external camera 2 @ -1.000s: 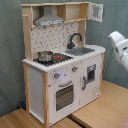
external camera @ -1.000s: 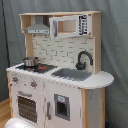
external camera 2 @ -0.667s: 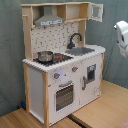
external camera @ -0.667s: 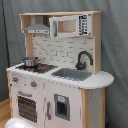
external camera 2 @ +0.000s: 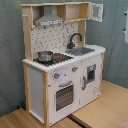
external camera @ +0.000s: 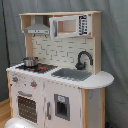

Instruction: Play with the kitchen

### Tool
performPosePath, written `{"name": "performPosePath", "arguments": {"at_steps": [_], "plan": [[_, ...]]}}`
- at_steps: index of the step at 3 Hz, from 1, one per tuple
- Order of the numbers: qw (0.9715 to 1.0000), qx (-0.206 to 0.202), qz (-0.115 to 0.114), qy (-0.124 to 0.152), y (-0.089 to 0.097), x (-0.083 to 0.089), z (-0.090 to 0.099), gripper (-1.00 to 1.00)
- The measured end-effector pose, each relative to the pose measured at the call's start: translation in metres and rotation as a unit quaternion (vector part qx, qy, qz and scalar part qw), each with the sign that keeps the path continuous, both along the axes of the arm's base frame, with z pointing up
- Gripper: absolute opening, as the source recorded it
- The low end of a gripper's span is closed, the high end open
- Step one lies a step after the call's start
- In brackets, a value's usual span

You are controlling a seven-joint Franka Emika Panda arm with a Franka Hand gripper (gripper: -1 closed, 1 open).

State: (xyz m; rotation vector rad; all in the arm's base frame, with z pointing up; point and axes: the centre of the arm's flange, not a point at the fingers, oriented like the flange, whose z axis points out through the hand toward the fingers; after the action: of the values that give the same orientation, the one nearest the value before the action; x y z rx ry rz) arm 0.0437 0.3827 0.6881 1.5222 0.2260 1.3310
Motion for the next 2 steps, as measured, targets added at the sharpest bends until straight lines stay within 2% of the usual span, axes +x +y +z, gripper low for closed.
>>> {"name": "performPosePath", "arguments": {"at_steps": [1, 2], "plan": [[0.9988, 0.047, 0.001, -0.009, -0.038, -0.004, 0.037, 1.00], [0.9978, 0.062, 0.020, -0.015, -0.060, 0.005, 0.053, 1.00]]}}
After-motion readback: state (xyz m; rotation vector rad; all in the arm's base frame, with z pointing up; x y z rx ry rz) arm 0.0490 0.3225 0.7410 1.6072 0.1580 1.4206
